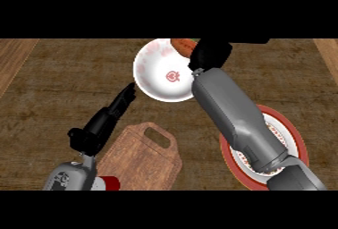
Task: Pick the sweet potato from the plate and place it in the bowl
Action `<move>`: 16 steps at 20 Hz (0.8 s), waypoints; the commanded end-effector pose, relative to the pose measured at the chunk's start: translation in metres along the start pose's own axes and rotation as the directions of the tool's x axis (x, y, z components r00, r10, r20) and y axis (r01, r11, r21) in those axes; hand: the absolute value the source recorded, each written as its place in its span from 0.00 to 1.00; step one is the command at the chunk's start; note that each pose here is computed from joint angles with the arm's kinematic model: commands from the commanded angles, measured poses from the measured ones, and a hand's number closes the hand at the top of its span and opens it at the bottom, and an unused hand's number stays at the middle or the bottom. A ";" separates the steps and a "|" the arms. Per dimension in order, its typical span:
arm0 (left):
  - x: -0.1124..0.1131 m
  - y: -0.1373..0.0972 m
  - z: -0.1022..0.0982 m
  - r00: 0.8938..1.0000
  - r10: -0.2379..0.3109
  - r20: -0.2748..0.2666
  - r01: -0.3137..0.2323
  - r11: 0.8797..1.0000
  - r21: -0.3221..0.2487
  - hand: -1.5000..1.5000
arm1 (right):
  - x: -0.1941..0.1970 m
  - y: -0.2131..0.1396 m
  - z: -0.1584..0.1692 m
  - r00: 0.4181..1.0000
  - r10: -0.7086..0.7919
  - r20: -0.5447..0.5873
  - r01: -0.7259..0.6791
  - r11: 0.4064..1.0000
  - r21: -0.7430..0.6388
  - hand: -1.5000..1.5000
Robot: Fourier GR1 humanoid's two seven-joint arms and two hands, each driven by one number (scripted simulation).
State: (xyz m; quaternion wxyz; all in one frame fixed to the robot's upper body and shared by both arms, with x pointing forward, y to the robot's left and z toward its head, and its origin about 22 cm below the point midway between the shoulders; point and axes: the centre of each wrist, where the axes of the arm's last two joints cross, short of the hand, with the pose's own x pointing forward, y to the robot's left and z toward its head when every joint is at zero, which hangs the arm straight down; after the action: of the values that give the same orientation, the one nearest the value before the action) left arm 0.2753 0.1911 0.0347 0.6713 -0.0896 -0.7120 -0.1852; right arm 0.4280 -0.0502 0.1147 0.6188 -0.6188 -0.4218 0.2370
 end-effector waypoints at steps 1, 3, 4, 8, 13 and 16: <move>0.005 0.008 0.002 1.000 -0.007 -0.006 0.007 1.000 0.015 0.50 | -0.023 0.020 -0.011 0.959 -0.164 -0.229 0.199 0.970 0.140 0.00; -0.001 0.003 0.002 1.000 -0.001 -0.001 0.001 1.000 -0.016 0.50 | -0.020 0.020 -0.010 0.966 -0.195 -0.171 0.222 0.962 0.161 0.00; 0.007 0.001 -0.006 1.000 -0.001 0.007 0.001 1.000 0.002 0.50 | -0.011 0.010 -0.013 0.969 -0.213 -0.126 0.230 0.962 0.144 0.00; 0.014 0.018 -0.002 1.000 0.008 -0.010 -0.008 1.000 0.008 0.50 | -0.025 0.019 -0.023 0.952 -0.301 -0.059 0.303 0.952 0.034 0.00; -0.005 0.005 0.008 1.000 -0.004 -0.009 0.004 1.000 0.013 0.50 | 0.000 -0.008 -0.020 0.888 -0.453 -0.079 0.445 0.890 -0.096 0.00; 0.007 0.008 0.001 1.000 0.006 -0.015 -0.005 0.999 0.048 0.50 | -0.022 0.004 -0.027 0.827 -0.552 -0.102 0.526 0.826 -0.206 0.00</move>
State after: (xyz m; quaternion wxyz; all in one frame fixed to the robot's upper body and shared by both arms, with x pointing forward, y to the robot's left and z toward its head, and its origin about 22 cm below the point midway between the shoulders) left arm 0.2711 0.1965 0.0380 0.6758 -0.0834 -0.7103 -0.1781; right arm 0.4395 -0.0759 0.1077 0.6519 -0.5454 -0.5216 0.0748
